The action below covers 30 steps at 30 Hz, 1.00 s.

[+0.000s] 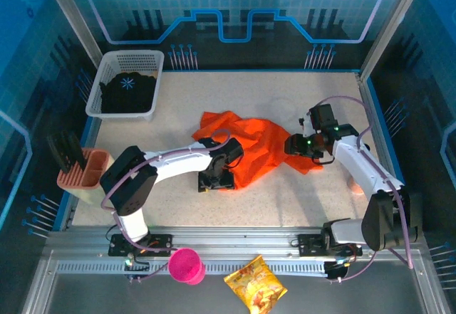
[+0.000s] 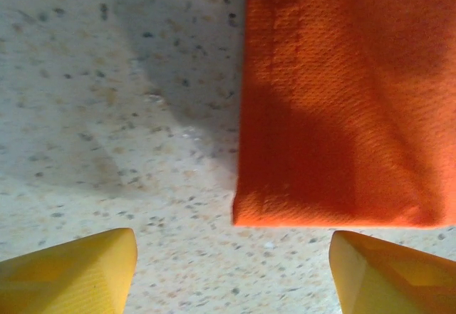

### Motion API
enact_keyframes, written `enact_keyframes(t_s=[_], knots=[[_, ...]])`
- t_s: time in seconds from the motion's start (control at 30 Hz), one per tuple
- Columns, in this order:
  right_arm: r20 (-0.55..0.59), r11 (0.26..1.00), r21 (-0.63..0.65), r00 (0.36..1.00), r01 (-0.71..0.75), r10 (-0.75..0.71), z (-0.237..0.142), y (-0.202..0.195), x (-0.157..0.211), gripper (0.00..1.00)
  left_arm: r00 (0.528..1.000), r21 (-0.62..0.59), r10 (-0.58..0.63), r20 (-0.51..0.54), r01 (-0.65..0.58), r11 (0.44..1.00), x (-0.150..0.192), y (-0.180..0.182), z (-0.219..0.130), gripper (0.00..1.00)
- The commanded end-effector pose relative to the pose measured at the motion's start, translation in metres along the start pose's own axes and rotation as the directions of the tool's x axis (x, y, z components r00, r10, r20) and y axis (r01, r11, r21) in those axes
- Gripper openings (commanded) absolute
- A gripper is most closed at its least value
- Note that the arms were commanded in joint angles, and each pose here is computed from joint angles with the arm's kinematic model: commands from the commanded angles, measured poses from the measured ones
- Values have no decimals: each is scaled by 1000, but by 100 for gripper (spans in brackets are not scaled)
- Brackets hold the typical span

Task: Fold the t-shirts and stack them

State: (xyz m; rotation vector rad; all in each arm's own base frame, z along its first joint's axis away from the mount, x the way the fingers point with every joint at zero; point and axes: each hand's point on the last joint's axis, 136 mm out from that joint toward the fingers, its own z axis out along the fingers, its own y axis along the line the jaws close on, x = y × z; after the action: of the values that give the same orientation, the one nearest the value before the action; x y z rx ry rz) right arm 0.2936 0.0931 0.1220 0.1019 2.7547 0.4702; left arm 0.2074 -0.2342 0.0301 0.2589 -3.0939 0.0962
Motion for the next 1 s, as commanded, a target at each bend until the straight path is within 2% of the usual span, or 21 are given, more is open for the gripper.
enact_keyframes(t_s=[0.0, 0.2, 0.33, 0.47, 0.63, 0.67, 0.8, 0.97], knots=[[-6, 1000, -1, 1000, 4, -4, -1, -4, 4, 56, 996, 35, -89, 21, 89, 995, -4, -5, 8, 72], [-6, 1000, 7, 1000, 7, -7, -2, -8, 7, 56, 994, 2, -95, 47, 95, 995, -11, -2, 16, 72], [-5, 1000, 10, 1000, 1, -1, -2, -10, 6, 55, 990, 13, -102, 97, 101, 995, -23, -7, 27, 65], [-3, 1000, 24, 1000, -15, 15, 0, -17, 5, 56, 983, 13, -74, 168, 73, 997, -48, -23, 29, 47], [17, 997, 52, 998, -60, 59, 5, -33, 2, 61, 974, 27, -8, 227, 2, 1000, -67, -43, 14, 7], [20, 995, 67, 997, -70, 68, 6, -38, 2, 61, 968, 20, 5, 252, -10, 1000, -71, -44, 5, 0], [16, 993, 94, 997, -76, 75, 12, -49, 6, 61, 924, -15, 65, 378, -64, 998, -92, -43, -57, 0], [24, 999, 35, 999, -39, 38, 19, -42, 10, 61, 819, 8, 105, 565, -132, 991, -121, -44, -179, 0]])
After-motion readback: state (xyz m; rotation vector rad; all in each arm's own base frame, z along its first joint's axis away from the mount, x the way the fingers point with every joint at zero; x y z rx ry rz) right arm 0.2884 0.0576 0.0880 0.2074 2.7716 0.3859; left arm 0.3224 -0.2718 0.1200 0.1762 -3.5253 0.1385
